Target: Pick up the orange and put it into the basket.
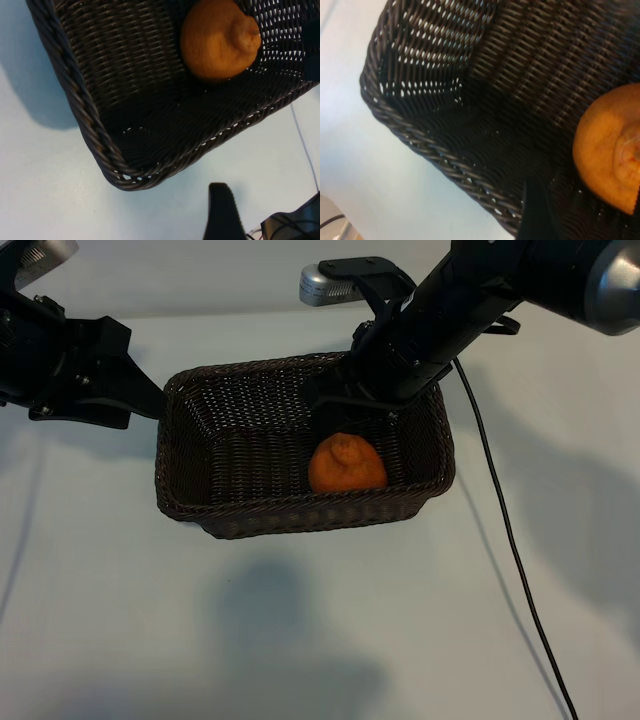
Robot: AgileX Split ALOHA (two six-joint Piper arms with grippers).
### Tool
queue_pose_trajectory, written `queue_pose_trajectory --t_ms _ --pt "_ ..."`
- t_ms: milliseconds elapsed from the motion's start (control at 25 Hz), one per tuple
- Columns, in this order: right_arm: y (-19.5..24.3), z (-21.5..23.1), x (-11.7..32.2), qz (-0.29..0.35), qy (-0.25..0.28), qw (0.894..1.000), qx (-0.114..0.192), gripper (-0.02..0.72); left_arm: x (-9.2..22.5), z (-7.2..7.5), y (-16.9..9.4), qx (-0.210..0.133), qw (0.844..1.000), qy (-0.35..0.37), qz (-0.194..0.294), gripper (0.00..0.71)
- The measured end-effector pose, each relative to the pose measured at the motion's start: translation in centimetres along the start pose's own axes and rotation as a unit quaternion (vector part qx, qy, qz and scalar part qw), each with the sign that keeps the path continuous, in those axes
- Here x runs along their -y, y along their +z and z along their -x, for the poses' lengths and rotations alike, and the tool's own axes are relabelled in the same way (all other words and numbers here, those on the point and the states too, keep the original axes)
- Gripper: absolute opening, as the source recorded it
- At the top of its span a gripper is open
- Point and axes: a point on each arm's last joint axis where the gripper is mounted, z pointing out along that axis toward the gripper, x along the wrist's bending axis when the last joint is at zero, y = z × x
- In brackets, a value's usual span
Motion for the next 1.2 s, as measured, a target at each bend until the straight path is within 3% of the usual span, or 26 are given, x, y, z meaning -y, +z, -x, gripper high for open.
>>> queue_pose_trajectory --t_ms 560,1200 --pt "-6.5 -2.9 0.5 0.029 -0.052 0.998 0.007 0.445 0.0 0.0 0.0 0.000 1.000 0.000 0.000 0.489" --pt "-7.0 -2.4 1.2 -0.004 -0.070 0.997 0.042 0.445 0.0 0.0 0.0 0.000 1.000 0.000 0.000 0.489"
